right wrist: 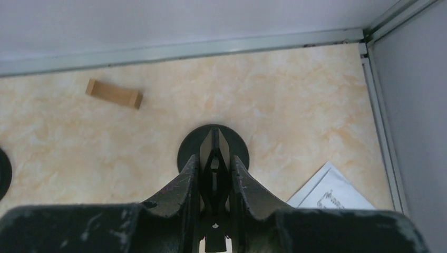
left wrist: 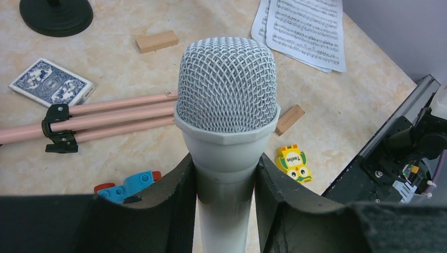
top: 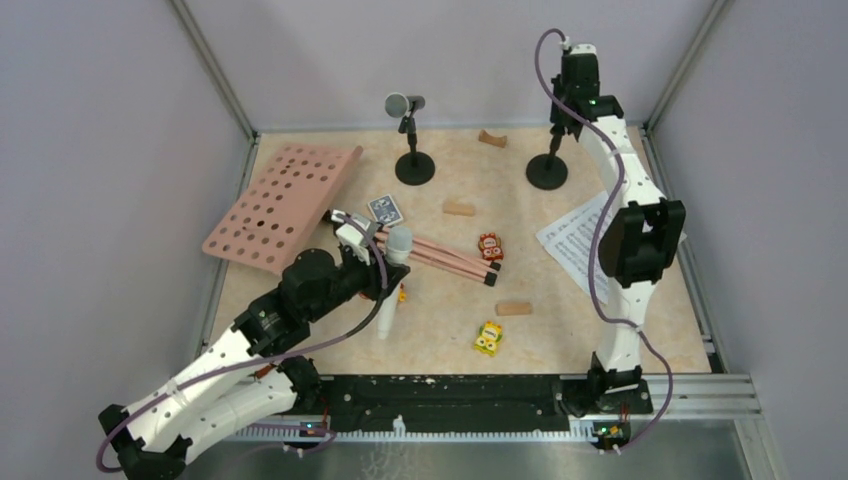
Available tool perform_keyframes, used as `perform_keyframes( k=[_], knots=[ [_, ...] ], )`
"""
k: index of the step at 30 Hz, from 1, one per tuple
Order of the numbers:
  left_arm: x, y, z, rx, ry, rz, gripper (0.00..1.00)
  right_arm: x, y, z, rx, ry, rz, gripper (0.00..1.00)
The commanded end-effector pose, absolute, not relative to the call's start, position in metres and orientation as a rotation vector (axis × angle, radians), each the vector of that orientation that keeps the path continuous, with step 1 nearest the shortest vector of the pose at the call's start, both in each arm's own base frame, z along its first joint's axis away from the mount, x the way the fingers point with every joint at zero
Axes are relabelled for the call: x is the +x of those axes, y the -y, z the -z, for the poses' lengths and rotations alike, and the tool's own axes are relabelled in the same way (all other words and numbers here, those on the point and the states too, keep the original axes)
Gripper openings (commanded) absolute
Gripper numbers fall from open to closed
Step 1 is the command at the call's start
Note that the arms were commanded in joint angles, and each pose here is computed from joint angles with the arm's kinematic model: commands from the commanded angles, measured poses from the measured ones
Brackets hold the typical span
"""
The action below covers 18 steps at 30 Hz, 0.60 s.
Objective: Pack up the instrument practice props
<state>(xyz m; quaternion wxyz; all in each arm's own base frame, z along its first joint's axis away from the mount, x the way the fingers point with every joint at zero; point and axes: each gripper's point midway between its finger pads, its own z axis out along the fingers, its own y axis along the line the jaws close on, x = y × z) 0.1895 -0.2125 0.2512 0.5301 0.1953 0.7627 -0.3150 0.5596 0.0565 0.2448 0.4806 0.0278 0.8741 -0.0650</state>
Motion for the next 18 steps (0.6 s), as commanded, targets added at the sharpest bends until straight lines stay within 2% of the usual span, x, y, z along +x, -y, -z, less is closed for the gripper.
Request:
perform_keyframes(
  k=[1,4,6,8,11,12,13,18],
  knots=[
    [0.194,0.222,-0.261,0.446,-1.792,0.789,0.00,0.596,-0.038,-0.276,0.125,-2.016,0.144,0.00],
    [0.198,0.220,-0.259,0.404,-1.811,0.780,0.00,0.604,-0.036,-0.264,0.123,-2.037,0.133,0.00],
    [0.201,0.219,-0.259,0.377,-1.814,0.773,0.00,0.603,-0.040,-0.258,0.106,-2.050,0.110,0.16],
    [0.204,0.219,-0.259,0.348,-1.824,0.771,0.00,0.601,-0.045,-0.257,0.101,-2.056,0.078,0.37],
    [0.207,0.223,-0.255,0.320,-1.860,0.777,0.00,0.592,-0.049,-0.271,0.107,-2.033,0.034,0.59],
    [0.208,0.224,-0.252,0.305,-1.875,0.778,0.00,0.588,-0.050,-0.279,0.112,-2.021,0.019,0.70],
    [0.209,0.226,-0.249,0.300,-1.891,0.781,0.00,0.583,-0.050,-0.285,0.120,-2.013,0.009,0.75],
    [0.209,0.242,-0.235,0.326,-1.939,0.831,0.00,0.544,-0.054,-0.331,0.147,-1.931,-0.074,0.81]
  ],
)
